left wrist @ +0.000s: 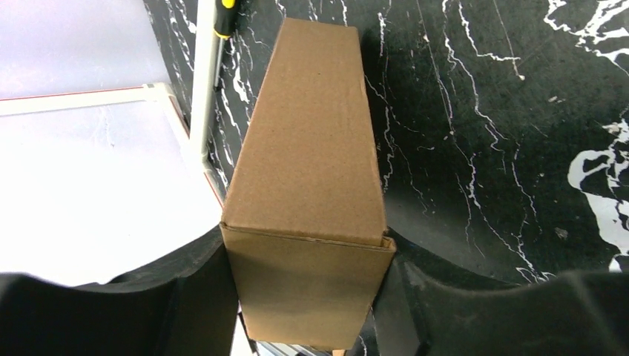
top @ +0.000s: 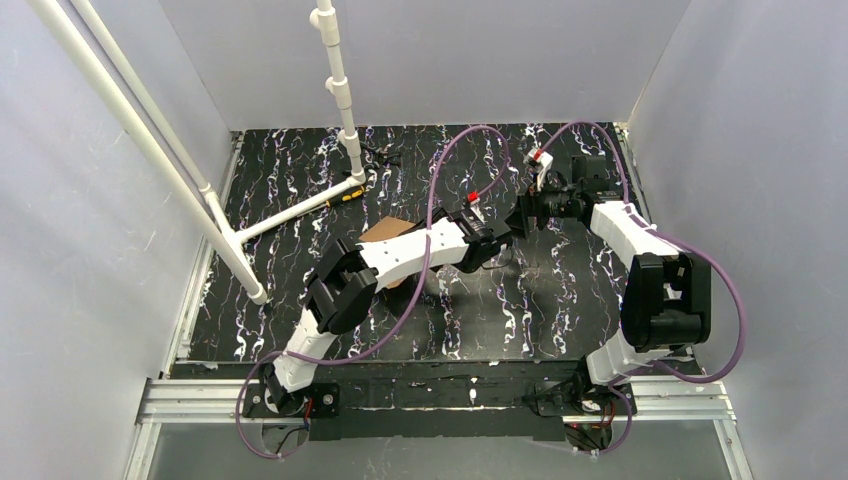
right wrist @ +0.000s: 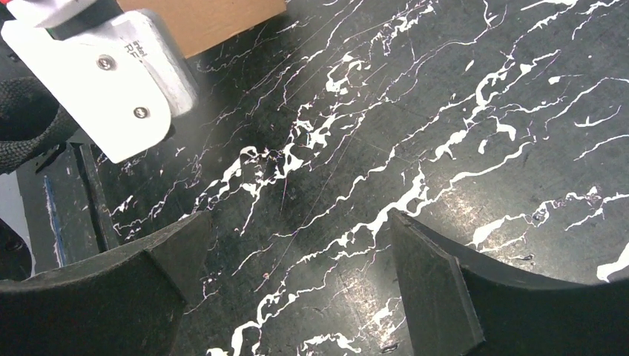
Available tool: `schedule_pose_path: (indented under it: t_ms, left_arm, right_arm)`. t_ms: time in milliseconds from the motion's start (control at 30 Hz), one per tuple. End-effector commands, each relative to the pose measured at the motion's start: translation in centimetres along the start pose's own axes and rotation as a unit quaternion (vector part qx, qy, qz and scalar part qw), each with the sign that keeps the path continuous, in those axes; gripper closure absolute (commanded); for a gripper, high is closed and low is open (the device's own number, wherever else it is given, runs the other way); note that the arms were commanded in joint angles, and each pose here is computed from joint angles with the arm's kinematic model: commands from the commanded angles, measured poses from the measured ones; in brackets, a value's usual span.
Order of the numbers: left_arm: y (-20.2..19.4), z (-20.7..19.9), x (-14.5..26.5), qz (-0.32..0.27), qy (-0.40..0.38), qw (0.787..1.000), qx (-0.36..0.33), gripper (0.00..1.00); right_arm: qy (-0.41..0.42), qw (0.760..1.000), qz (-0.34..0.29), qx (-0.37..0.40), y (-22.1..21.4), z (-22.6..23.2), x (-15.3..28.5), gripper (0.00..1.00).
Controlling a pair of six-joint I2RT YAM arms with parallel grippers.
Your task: Fold the paper box
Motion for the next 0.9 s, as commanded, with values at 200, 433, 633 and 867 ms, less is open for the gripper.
schedule_pose_path:
  t_ms: [200, 433, 633, 867]
  left_arm:
    - [0.4, -2.5, 1.4, 0.000, -0.101, 0.992, 0.076, 0.27]
    - [0.7, -2.4, 4.3, -0.029, -0.205, 0.973, 0.105, 0.13]
    - [-0.1, -2.6, 6.4, -0.055, -0.290, 0.947, 0.123, 0.06]
    - [-2.0, -1.2, 6.8, -0.060, -0.289, 0.939, 0.175, 0.07]
  right_arm:
    - [0.000, 1.000, 0.004, -0.002, -0.4, -0.5, 0.1, 0.02]
    - [0.001, 1.000, 0.004, -0.003, -0.4, -0.5, 0.2, 0.02]
    - [0.001, 1.000, 0.005, -0.003, -0.4, -0.5, 0.2, 0.02]
    - [-0.002, 1.000, 0.008, -0.006, -0.6, -0.6, 0.2, 0.02]
Point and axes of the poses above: each gripper's point midway between its finger pads, its own x axis back along the fingers, its own z axis along the line the jaws close on, y = z × x, the point moved 4 cm from there along x, back along the fingers, and after that the axes turned 9 degrees about -x, right-handed, at the moved point
